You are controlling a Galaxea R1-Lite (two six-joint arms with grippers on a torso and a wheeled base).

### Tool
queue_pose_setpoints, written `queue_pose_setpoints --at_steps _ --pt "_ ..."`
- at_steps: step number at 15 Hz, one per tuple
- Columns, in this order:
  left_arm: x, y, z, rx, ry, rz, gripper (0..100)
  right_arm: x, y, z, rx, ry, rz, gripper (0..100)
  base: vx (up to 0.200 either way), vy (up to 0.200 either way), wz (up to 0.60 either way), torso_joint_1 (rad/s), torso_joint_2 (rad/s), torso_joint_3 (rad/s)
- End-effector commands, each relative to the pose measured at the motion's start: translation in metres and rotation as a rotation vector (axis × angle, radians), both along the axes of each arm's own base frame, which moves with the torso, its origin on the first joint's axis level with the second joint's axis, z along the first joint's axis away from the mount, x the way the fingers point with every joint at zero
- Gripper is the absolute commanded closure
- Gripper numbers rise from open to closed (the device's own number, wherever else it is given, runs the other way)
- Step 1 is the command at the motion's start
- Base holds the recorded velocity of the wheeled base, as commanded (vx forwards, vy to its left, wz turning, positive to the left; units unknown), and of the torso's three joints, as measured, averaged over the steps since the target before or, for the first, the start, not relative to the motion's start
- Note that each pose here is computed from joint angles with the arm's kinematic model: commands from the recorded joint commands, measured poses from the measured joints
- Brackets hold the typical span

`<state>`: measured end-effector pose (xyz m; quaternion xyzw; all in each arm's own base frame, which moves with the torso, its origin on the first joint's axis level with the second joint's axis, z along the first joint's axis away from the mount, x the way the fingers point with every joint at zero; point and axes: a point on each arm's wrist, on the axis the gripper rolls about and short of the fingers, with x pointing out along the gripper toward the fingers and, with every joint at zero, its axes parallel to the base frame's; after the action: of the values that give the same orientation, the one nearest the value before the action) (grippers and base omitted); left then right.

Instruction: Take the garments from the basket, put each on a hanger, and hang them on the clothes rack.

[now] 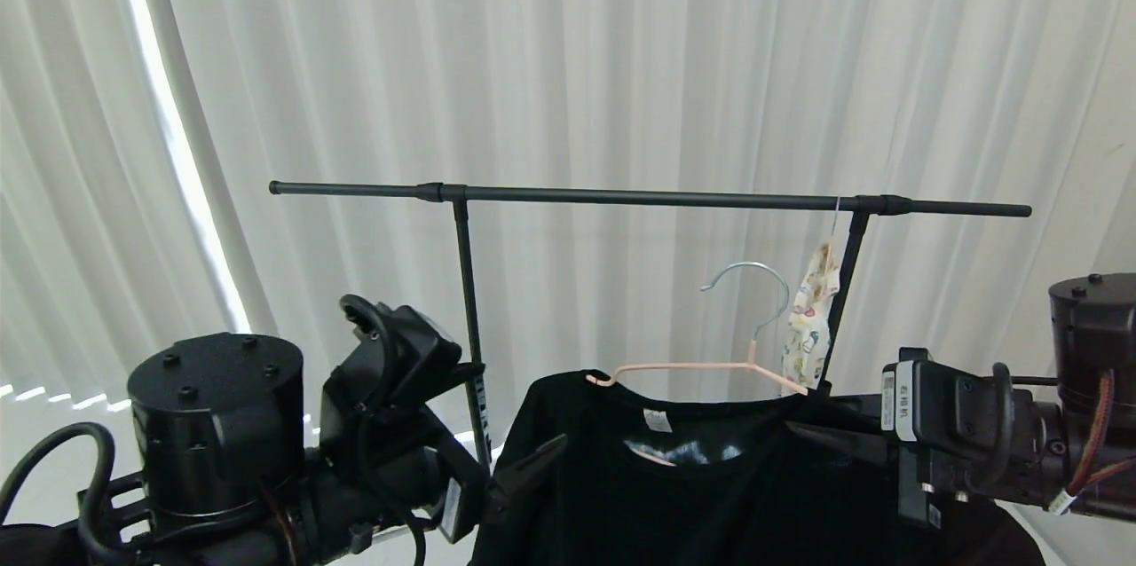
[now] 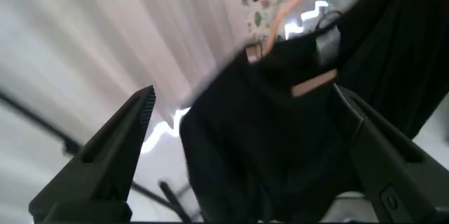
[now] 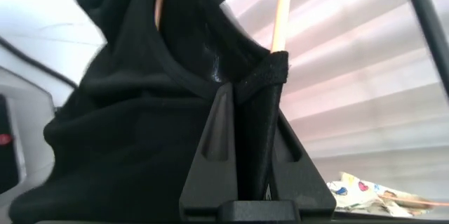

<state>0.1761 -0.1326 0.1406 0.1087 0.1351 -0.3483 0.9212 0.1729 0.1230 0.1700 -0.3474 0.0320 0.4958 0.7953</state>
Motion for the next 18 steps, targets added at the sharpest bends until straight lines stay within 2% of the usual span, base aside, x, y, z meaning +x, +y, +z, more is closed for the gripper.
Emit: queue_pose_setpoints --at_steps 1,2,3,5,7,10,13,16,17,18 --pt "-0.011 0.021 -0.010 0.023 0.037 0.129 0 0.000 0.000 0.000 0.004 -0.008 -0.001 100 0.000 0.000 0.00 0.000 0.00 0.000" --pt "-0.014 0.028 -0.020 0.062 0.068 0.170 0 0.000 0.000 0.001 0.006 -0.011 -0.001 100 0.000 0.000 0.00 0.000 0.00 0.000" --pt "-0.023 0.039 -0.035 0.125 0.112 0.192 0 0.000 0.000 0.001 0.008 -0.014 -0.001 100 0.000 0.000 0.00 0.000 0.00 0.000" --pt "-0.030 0.042 -0.042 0.133 0.142 0.161 0 0.000 0.000 0.003 0.017 -0.028 0.001 100 0.000 0.000 0.00 0.000 0.00 0.000" --pt "-0.030 0.044 -0.052 0.141 0.203 0.119 0 -0.002 0.000 0.007 0.034 -0.052 0.005 100 0.000 0.000 0.00 0.000 0.00 0.000" --pt "-0.011 0.041 -0.067 0.174 0.275 0.144 0 -0.015 -0.006 0.015 0.061 -0.089 0.022 100 0.000 0.000 0.00 0.000 0.00 0.000" --pt "0.010 0.037 -0.071 0.156 0.262 0.171 0 -0.035 -0.010 0.021 0.089 -0.124 0.068 100 0.000 0.000 0.00 0.000 0.00 0.000" --pt "0.017 0.033 -0.071 0.125 0.236 0.157 0 -0.044 -0.010 0.024 0.101 -0.139 0.099 100 0.000 0.000 0.00 0.000 0.00 0.000" --pt "0.014 0.031 -0.070 0.090 0.225 0.086 0 -0.045 -0.010 0.023 0.100 -0.138 0.100 100 0.000 0.000 0.00 0.000 0.00 0.000" --pt "0.012 0.031 -0.071 0.093 0.221 0.067 100 -0.046 -0.010 0.022 0.099 -0.137 0.100 100 0.000 0.000 0.00 0.000 0.00 0.000"
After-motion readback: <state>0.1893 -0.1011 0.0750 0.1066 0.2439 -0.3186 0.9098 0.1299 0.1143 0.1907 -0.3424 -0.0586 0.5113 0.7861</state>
